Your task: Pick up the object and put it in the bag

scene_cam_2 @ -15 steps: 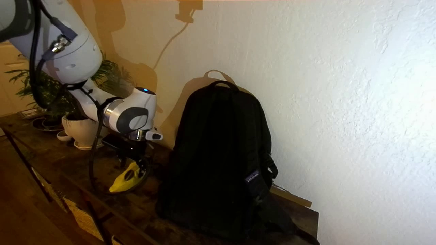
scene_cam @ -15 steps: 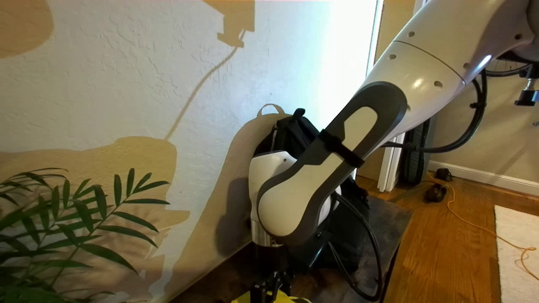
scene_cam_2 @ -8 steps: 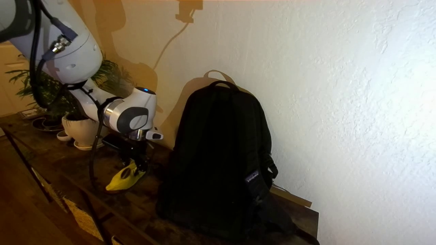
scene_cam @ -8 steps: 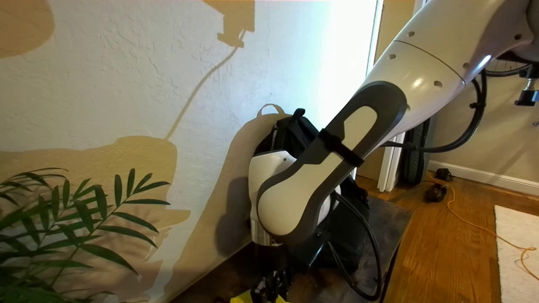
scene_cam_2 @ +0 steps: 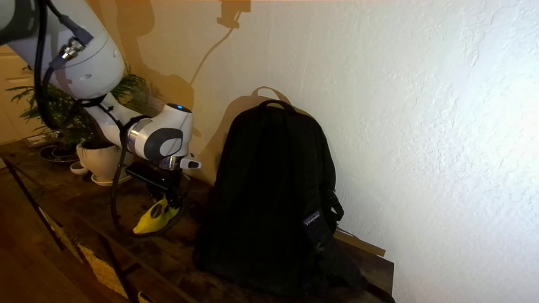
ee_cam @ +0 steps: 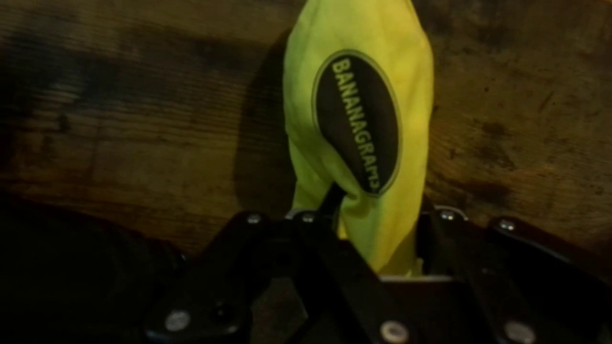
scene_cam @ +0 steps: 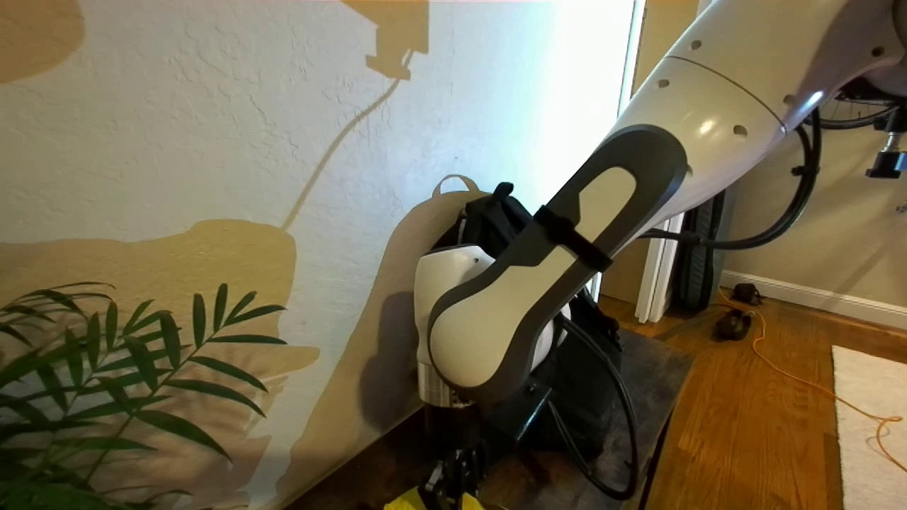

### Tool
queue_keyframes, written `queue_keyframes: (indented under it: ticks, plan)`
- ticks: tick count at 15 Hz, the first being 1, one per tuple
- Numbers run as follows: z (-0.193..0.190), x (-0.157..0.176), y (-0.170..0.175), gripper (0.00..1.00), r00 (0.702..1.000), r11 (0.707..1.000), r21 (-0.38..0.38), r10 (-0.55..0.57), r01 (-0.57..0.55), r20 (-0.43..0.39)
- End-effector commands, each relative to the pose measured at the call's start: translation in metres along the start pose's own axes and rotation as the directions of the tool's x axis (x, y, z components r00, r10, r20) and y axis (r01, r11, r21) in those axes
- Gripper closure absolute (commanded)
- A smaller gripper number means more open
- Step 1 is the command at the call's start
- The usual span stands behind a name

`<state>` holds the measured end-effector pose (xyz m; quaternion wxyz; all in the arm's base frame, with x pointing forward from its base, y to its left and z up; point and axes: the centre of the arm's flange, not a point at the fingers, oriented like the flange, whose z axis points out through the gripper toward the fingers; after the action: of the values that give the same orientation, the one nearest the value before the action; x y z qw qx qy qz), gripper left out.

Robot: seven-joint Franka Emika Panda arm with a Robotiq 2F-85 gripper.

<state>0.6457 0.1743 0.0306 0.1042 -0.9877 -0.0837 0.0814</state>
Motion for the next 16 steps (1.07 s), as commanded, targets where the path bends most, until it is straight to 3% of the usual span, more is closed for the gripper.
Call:
queue_keyframes:
  ticks: [1, 9, 16]
  plan:
    - [-0.032, -0.018, -0.006, 0.87, 0.999, 0.999, -0.016, -0.031, 0.031, 0.018]
    - [-0.121, -0.025, -0.021, 0.88, 0.997, 0.996, -0.085, -0.002, -0.005, -0.083]
    - [-0.172, -0.037, -0.007, 0.88, 0.979, 0.984, -0.112, 0.120, -0.139, -0.165]
